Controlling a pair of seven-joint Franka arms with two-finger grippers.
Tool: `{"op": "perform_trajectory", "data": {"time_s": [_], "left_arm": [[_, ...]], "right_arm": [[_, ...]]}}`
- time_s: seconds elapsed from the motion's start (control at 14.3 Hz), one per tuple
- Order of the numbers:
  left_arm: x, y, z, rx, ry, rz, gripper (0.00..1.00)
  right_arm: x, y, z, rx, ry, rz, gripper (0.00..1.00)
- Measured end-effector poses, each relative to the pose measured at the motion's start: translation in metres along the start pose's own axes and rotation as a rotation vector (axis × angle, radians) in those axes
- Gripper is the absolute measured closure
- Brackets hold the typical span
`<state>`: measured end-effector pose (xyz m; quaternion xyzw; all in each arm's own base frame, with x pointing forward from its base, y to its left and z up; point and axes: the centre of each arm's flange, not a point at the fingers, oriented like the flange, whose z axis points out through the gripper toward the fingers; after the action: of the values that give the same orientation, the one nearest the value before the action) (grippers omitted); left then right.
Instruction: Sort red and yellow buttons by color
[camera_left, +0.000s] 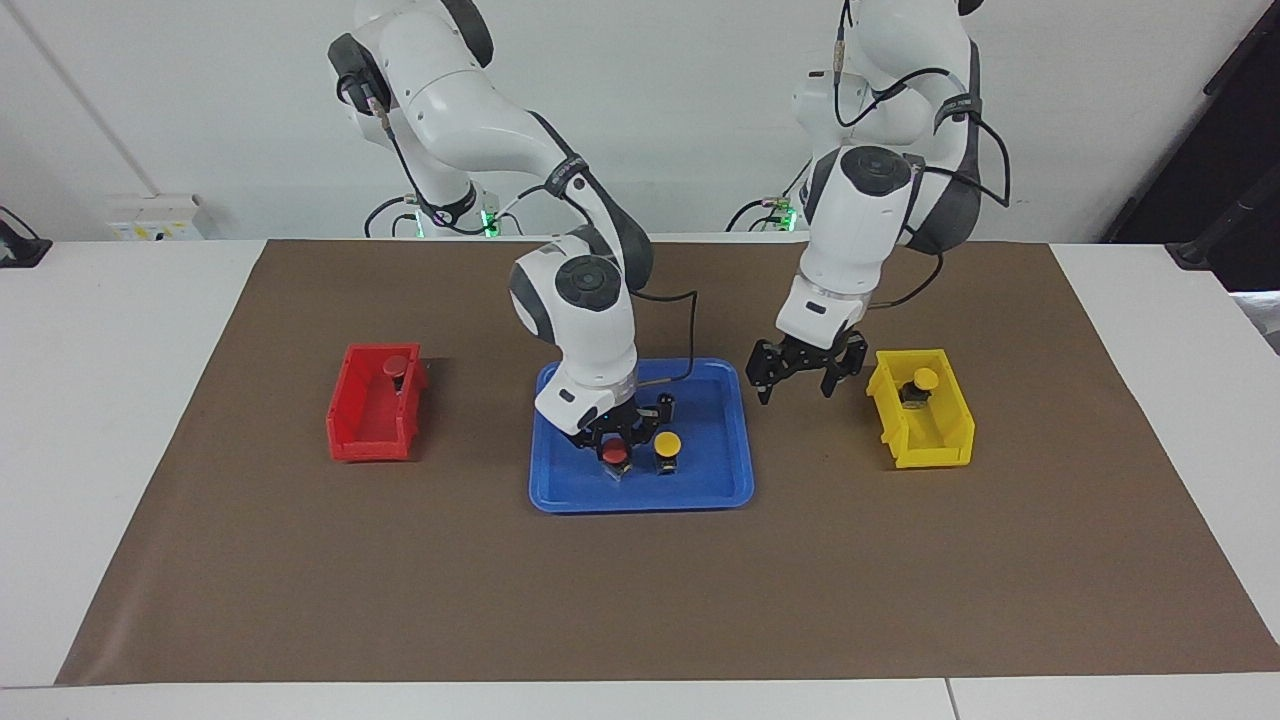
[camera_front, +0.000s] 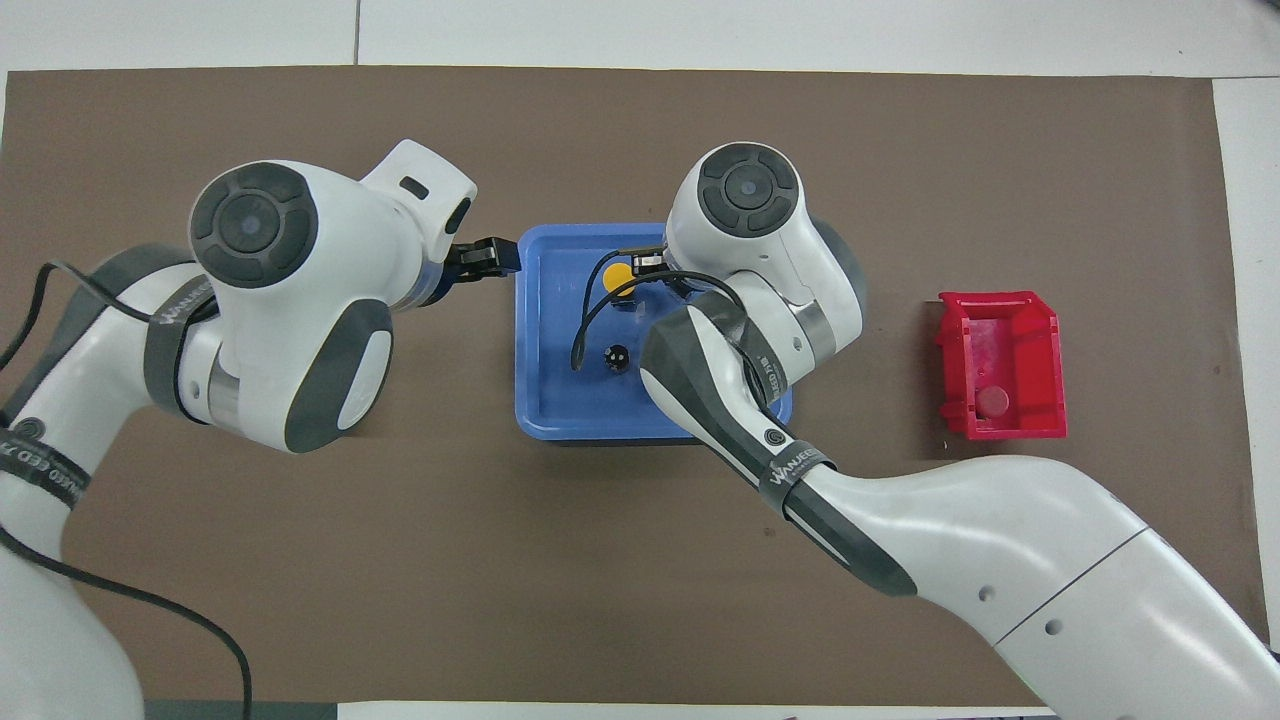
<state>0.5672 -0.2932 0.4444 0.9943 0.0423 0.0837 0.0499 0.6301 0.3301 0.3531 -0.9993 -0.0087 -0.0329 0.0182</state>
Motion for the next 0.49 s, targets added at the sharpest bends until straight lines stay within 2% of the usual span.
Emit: {"op": "perform_trajectory", "data": {"time_s": [0.21,0.35,0.49], "left_arm": [[0.004,0.037,0.029,-0.014,0.002,-0.009,0.00],[-0.006,0.063,0.054,-0.016,-0.010,-0.012,0.00],[-0.019,0.095,0.072,-0.028,-0.011,-0.006,0.00]], "right_arm": [[0.014,0.043,-0.050,-0.052,-0.044,-0.062,0.59],[0.017,0.112,-0.099,-0.089,-0.081,-0.108,0.59],[0.005,0.196,-0.130,-0.108,-0.125,-0.152,0.59]]}}
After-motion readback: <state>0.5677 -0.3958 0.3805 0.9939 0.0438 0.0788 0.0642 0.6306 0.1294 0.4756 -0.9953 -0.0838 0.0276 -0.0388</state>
